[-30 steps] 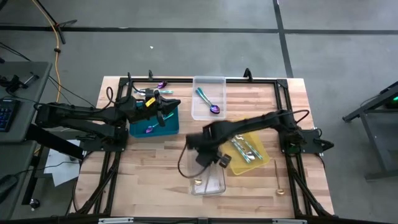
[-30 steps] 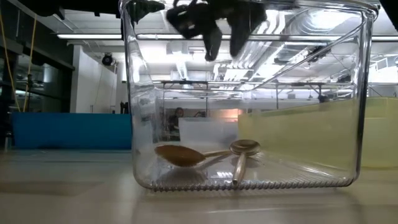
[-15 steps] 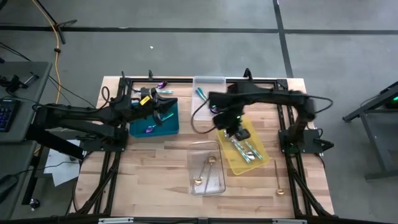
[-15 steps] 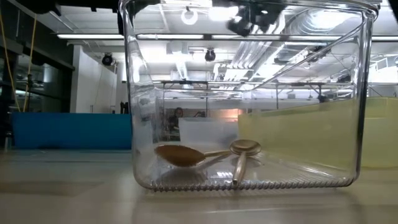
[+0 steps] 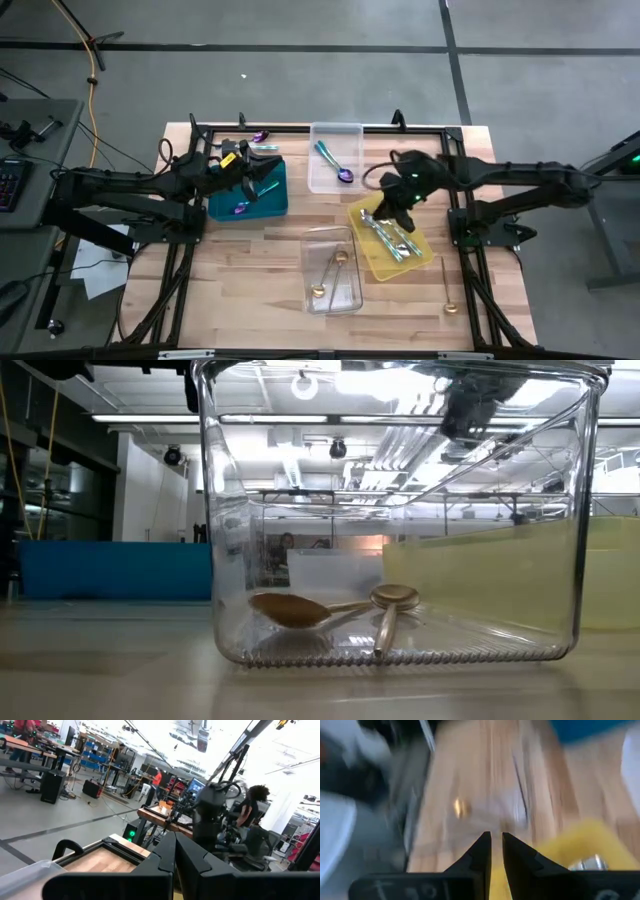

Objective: Sort silverware by color (type)
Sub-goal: Put the white spoon into the yellow bin

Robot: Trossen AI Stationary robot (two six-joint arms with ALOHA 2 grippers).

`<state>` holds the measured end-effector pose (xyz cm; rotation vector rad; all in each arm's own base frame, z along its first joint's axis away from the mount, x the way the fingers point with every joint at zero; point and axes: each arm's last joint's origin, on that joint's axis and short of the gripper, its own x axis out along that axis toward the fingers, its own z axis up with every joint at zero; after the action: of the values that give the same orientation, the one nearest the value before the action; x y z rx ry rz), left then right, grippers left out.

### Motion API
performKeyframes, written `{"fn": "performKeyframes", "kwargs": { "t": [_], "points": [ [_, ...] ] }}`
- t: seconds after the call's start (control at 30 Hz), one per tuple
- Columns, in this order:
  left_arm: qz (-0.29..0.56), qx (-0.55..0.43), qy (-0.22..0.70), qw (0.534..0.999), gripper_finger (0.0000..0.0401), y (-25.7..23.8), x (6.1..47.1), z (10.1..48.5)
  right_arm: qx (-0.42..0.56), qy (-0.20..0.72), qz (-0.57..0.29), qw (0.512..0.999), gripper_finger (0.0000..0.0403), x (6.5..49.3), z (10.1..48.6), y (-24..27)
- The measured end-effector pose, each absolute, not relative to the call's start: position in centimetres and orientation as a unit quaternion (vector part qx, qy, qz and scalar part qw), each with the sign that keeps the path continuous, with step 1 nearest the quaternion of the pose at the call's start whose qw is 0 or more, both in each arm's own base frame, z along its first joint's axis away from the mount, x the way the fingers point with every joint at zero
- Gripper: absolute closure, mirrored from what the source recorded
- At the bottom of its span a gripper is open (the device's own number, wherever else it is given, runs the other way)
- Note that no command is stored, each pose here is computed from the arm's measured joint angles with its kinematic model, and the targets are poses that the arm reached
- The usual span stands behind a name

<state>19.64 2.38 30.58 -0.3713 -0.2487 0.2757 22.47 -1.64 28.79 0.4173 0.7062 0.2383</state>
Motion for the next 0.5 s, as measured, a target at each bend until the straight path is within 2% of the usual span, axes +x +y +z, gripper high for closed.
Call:
{"fn": "performKeyframes", "kwargs": {
  "t": [0.13, 0.27, 0.37, 0.5],
  "points": [
    [0.136, -0.184, -0.123, 0.966, 0.0401, 2.4, 19.6, 30.6, 0.206, 0.189, 0.084, 0.957, 0.0363, 22.4, 29.5, -1.6],
    [0.136, -0.184, -0.123, 0.966, 0.0401, 2.4, 19.7, 30.6, 0.192, 0.064, 0.061, 0.977, 0.0363, 22.4, 30.1, -1.7],
    [0.136, -0.184, -0.123, 0.966, 0.0401, 2.4, 19.7, 30.6, 0.199, 0.02, 0.057, 0.978, 0.0363, 22.6, 30.4, -1.8],
    [0.136, -0.184, -0.123, 0.966, 0.0401, 2.4, 19.7, 30.6, 0.206, 0.014, 0.05, 0.977, 0.0363, 22.6, 30.5, -1.9]
  ]
}}
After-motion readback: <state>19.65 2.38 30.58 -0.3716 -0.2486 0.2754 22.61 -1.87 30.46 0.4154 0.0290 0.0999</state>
